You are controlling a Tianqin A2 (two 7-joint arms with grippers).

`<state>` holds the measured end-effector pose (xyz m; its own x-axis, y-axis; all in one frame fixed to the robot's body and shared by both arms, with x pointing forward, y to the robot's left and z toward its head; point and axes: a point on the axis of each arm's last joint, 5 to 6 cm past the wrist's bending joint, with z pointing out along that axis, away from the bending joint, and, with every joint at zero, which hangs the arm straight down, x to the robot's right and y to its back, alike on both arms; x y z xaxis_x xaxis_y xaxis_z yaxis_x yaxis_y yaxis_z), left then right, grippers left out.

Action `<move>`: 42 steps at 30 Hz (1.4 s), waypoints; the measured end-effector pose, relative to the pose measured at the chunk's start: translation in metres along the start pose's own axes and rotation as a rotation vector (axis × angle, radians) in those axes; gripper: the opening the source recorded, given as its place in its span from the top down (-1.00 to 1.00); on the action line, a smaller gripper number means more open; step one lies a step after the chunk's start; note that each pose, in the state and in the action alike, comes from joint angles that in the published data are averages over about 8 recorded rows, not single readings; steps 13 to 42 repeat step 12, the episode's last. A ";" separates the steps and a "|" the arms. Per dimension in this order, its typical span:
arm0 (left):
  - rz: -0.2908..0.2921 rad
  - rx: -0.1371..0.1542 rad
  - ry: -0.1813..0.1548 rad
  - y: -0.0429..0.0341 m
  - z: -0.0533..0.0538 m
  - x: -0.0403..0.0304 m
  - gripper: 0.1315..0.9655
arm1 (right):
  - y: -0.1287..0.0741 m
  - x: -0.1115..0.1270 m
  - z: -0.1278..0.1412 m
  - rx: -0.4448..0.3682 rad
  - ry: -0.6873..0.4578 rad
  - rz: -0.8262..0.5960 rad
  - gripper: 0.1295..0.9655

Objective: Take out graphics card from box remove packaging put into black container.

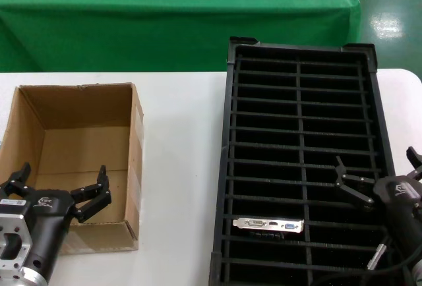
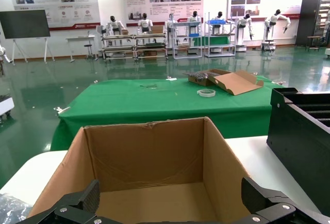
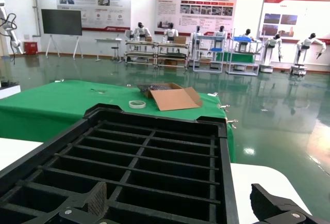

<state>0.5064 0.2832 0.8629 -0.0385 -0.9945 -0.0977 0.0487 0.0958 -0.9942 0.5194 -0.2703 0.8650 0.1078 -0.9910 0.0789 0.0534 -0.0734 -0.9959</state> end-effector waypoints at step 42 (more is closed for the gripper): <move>0.000 0.000 0.000 0.0000 0.000 0.0000 -1.00 | 0.000 0.000 0.000 0.000 0.000 0.000 -1.00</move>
